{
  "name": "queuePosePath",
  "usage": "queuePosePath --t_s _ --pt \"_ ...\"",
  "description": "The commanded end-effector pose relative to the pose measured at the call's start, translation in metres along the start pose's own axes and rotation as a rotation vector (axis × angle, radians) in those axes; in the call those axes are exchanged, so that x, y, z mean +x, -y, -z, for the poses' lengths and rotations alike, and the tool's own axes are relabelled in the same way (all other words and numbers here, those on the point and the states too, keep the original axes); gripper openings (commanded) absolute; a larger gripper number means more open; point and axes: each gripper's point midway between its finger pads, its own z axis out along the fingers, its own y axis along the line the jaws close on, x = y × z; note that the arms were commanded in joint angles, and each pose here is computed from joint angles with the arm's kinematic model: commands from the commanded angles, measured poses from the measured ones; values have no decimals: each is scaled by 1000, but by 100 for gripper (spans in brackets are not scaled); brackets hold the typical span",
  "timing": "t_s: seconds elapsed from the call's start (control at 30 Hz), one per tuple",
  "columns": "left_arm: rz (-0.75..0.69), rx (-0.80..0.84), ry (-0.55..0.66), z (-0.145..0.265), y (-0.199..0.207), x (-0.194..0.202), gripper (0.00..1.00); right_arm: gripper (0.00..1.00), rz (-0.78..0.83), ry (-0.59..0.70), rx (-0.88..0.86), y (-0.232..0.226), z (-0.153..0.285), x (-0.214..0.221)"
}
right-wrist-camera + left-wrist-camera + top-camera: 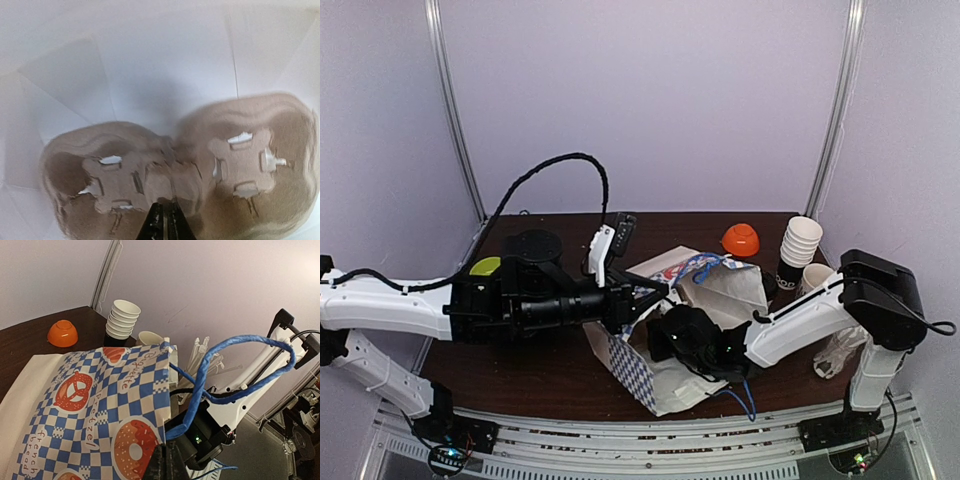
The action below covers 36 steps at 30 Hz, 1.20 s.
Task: Pack the takeout coffee
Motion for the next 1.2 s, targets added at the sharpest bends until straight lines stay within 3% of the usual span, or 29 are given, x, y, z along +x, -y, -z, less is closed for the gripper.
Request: queuePosePath --t_s 0.0,0.27,0.57,0.7,0.9,1.17 --pt "21 11 128 12 9 -34 0 5 -39 90 -72 -9 15 -26" --pt "20 -28 128 15 1 -31 0 0 -41 108 -90 -8 25 -27" --pt "19 34 97 14 12 -27 0 36 -13 13 -98 -11 7 -13" --pt "16 77 85 12 21 -28 0 43 -1 -33 -114 -17 -3 -8" --pt "15 108 80 11 28 -30 0 39 11 -94 -31 -10 -20 1" --pt "21 117 85 13 30 -33 0 15 15 -102 -1 -6 -31 2"
